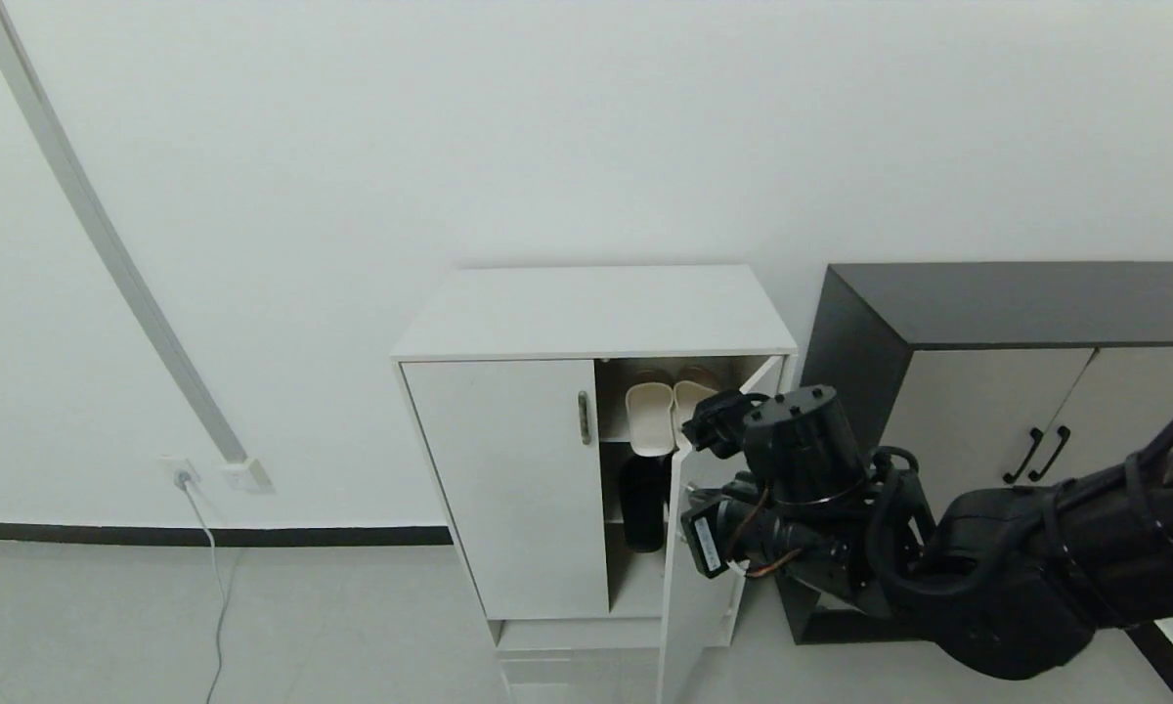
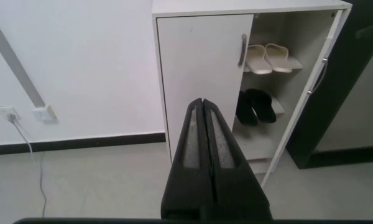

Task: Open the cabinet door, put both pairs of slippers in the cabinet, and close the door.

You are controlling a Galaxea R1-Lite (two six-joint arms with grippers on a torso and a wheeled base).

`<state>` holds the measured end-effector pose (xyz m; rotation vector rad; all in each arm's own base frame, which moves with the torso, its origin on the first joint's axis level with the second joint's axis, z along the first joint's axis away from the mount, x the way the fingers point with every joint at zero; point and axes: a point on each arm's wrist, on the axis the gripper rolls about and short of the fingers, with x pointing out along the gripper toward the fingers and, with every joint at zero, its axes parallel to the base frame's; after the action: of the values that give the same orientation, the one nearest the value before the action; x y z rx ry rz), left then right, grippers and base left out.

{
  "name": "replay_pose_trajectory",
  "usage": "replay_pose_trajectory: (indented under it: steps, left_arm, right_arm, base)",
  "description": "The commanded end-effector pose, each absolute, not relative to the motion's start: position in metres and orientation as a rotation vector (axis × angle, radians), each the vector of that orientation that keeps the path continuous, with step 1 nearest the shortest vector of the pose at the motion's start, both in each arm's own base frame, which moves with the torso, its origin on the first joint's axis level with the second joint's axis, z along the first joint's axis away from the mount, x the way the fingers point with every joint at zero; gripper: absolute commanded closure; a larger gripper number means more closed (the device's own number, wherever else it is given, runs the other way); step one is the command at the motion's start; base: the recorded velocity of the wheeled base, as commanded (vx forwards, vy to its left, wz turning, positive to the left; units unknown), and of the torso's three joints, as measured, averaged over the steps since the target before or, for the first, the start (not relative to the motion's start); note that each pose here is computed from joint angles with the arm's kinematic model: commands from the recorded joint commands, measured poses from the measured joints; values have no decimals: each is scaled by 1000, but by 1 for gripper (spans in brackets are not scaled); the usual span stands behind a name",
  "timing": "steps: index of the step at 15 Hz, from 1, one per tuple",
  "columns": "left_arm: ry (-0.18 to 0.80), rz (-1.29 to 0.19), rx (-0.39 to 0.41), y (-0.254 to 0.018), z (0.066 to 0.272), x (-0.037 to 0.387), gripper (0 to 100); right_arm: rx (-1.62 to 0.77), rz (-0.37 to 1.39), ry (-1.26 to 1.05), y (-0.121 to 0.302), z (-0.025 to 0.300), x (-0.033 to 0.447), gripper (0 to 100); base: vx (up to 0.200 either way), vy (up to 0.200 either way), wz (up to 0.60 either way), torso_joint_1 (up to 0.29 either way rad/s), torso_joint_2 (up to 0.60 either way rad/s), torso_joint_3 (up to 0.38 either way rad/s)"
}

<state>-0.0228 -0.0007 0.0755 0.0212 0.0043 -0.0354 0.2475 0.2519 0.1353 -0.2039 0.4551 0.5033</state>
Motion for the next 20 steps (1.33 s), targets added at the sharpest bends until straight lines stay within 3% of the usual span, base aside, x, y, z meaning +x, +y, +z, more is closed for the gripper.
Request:
replay_pose_trajectory:
  steps: [1,9,20]
  left_arm:
    - [4,-35,21,-1,75,-23,100]
    - [4,-34,21,-1,75,-23,100]
    - [4,-34,20,-1,75,-23,100]
  right_arm:
    - [-216,491,469,235,134,237,100]
    - [-249,448,536,216,117,234,100]
    - [-205,434,486,247,82,277,100]
  base:
    - [0,0,0,0,0,0]
    - [200,0,0,2,2,4]
    - [0,0,0,0,0,0]
